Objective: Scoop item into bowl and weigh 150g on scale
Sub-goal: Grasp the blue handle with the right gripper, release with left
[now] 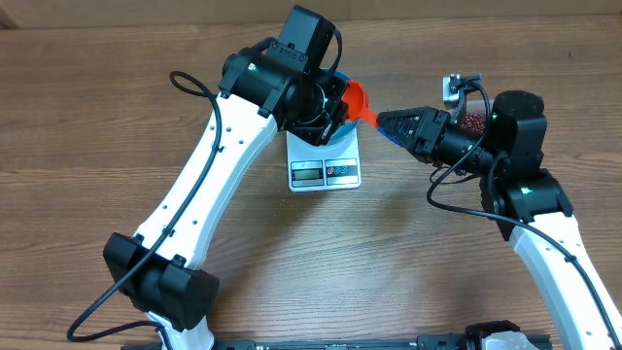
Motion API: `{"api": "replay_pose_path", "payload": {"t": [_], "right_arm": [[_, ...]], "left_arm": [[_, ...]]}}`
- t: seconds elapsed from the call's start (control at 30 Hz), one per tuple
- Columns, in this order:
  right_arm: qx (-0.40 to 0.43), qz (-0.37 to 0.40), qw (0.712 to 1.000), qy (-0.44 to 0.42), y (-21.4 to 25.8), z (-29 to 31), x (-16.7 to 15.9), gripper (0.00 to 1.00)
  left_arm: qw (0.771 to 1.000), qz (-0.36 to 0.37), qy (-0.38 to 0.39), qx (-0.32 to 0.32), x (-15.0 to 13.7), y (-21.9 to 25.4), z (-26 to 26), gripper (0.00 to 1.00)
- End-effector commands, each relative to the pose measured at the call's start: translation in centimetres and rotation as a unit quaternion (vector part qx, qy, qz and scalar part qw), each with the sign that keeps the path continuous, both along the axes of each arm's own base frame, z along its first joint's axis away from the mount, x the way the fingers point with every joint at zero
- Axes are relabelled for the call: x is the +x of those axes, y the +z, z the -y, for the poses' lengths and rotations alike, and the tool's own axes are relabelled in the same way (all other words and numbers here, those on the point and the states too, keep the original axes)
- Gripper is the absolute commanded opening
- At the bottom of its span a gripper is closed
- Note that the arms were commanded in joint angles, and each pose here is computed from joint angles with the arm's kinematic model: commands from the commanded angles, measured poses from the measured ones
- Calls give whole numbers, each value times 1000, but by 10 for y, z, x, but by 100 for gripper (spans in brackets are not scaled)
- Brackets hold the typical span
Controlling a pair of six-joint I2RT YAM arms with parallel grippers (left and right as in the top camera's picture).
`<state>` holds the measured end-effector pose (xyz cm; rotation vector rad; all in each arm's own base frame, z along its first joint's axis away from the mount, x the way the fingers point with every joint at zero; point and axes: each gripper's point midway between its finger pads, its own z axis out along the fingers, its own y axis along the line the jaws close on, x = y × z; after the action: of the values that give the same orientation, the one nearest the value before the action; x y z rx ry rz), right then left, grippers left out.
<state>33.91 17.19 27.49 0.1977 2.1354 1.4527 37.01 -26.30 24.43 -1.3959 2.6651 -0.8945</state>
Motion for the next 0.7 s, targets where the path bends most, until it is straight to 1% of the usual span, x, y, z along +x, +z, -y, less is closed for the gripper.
{"api": "replay_pose_path", "payload": {"t": [0.0, 0.2, 0.33, 0.43, 0.5, 0.53, 0.57, 0.6, 0.67], "right_arm": [[3, 10, 1000, -2, 11, -1, 2, 36], [10, 0, 1000, -5, 11, -1, 2, 35], [12, -4, 1000, -7, 11, -1, 2, 25], [15, -10, 1000, -11, 11, 0, 3, 12], [15, -11, 1000, -11, 11, -1, 3, 6], [16, -11, 1000, -10, 11, -1, 3, 4], [16, -11, 1000, -11, 11, 0, 3, 4], [15, -11, 1000, -11, 11, 0, 3, 4], [16, -10, 1000, -11, 11, 0, 3, 4]], "left_arm": [[1000, -3, 7, -7, 1, 1, 6, 4], [1000, -5, 8, -8, 1, 1, 6, 4], [1000, -6, 6, -10, 0, 2, 7, 4], [1000, -6, 6, -11, 0, 2, 7, 4], [1000, -6, 5, -10, 0, 2, 6, 5], [1000, -5, 4, -9, 0, 2, 6, 18], [1000, -5, 4, -9, 0, 2, 6, 35], [1000, -4, 5, -8, 0, 1, 6, 48], [1000, -2, -3, -4, 0, 1, 5, 59]]}}
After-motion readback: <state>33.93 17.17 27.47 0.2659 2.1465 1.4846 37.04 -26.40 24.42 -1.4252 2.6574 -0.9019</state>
